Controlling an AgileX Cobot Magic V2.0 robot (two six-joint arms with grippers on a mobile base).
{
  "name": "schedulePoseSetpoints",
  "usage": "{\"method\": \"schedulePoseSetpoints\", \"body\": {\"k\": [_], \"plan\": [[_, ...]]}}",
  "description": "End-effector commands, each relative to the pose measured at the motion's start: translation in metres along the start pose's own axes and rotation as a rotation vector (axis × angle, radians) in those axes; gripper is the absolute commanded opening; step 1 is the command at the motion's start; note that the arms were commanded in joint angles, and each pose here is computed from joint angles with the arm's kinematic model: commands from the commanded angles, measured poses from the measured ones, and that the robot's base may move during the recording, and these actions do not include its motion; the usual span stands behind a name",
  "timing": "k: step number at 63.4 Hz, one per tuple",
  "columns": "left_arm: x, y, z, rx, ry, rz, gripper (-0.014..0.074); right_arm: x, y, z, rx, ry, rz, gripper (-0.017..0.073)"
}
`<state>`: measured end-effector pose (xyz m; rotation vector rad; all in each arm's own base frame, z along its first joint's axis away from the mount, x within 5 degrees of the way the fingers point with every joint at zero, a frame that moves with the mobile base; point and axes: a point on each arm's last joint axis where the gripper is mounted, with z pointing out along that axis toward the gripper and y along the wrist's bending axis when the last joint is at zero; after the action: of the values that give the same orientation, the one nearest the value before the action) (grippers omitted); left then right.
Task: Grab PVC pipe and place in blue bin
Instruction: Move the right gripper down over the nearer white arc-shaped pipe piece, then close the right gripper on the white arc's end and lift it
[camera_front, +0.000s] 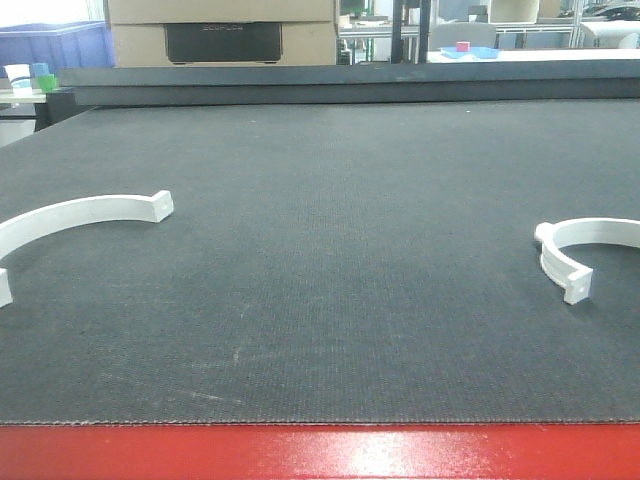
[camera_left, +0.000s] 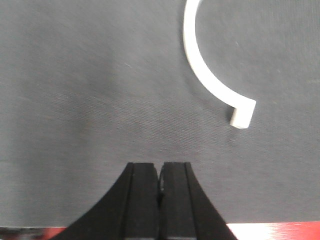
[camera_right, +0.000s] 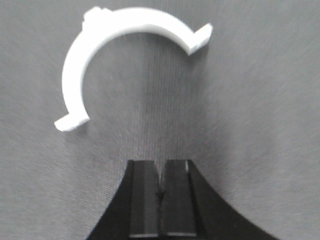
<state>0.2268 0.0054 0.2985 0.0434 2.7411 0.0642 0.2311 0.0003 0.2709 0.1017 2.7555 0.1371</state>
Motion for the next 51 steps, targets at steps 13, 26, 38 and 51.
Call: {"method": "schedulePoseSetpoints", "body": {"k": [13,26,38,51], "plan": [[-0.004,-0.011,0.018,0.114,0.1,-0.067,-0.0111,-0.034,0.007,0.024,0.075,0.152,0.1,-0.0147],[-0.004,-0.012,0.018,0.12,0.102,-0.071,-0.0111,-0.067,0.051,0.017,0.08,0.065,0.029,-0.0147],[-0.003,-0.012,0.018,0.12,0.109,-0.071,-0.0111,-0.084,0.068,0.038,0.057,0.095,0.012,-0.0137],[-0.003,-0.012,0.018,0.121,0.114,-0.07,-0.0111,-0.084,0.073,0.068,0.03,0.175,0.045,0.0207]]}}
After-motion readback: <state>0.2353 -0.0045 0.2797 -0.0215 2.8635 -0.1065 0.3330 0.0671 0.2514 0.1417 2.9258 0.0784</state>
